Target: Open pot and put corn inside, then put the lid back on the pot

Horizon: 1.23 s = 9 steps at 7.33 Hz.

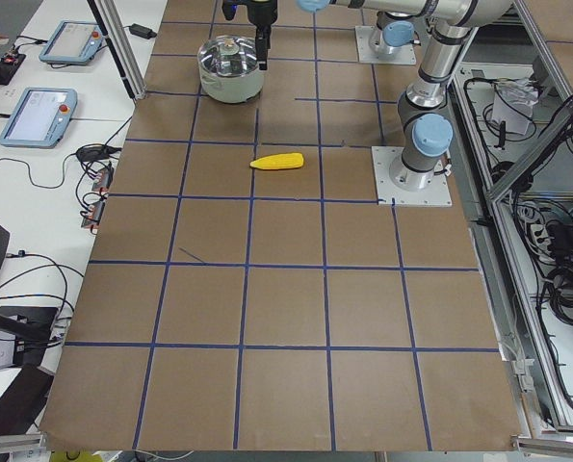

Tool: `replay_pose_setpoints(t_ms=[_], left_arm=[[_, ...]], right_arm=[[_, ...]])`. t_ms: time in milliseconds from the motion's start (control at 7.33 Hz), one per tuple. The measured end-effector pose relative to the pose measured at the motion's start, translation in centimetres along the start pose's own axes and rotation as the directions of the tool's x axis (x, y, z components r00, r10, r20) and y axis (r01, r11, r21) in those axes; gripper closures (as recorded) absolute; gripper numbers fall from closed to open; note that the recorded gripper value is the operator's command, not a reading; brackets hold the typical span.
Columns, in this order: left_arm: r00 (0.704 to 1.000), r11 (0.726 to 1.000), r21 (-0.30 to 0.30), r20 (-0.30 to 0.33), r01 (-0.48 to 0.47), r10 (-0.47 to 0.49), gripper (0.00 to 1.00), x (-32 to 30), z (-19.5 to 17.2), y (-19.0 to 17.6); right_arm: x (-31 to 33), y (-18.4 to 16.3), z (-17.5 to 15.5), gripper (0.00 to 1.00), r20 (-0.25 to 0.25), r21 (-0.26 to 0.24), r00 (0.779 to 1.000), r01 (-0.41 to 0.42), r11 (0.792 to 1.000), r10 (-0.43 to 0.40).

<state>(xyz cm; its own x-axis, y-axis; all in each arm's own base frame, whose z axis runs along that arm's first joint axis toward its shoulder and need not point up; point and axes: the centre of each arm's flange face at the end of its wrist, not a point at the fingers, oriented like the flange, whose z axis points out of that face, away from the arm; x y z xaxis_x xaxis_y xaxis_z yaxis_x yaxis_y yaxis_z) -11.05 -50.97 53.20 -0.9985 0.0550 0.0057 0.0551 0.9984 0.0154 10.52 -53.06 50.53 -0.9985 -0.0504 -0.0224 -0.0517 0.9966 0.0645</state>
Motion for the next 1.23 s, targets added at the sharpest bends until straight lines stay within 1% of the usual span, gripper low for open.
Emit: replay_pose_setpoints(t_ms=[545,682,818,955,1227], left_arm=[[1.0,1.0,0.0,0.003,0.0,0.0,0.0,0.0,0.0,0.0],[1.0,1.0,0.001,0.004,0.0,0.0,0.0,0.0,-0.1,0.0],[1.0,1.0,0.002,0.004,0.0,0.0,0.0,0.0,-0.1,0.0],[1.0,1.0,0.002,0.003,0.0,0.0,0.0,0.0,-0.1,0.0],[1.0,1.0,0.002,0.003,0.0,0.0,0.0,0.0,-0.1,0.0]], right_arm=[[-0.4,0.3,-0.2,0.0,0.0,0.001,1.0,0.008,1.0,-0.008],[-1.1,0.3,-0.6,0.0,-0.002,0.013,1.0,0.019,1.0,-0.019],[-3.0,-0.2,-1.1,0.0,-0.008,0.04,0.999,0.047,0.998,-0.047],[-5.7,-1.5,-1.1,0.0,-0.012,0.068,0.997,0.073,0.995,-0.072],[-11.5,-5.6,0.3,0.01,-0.01,0.088,0.999,0.046,0.995,-0.045]])
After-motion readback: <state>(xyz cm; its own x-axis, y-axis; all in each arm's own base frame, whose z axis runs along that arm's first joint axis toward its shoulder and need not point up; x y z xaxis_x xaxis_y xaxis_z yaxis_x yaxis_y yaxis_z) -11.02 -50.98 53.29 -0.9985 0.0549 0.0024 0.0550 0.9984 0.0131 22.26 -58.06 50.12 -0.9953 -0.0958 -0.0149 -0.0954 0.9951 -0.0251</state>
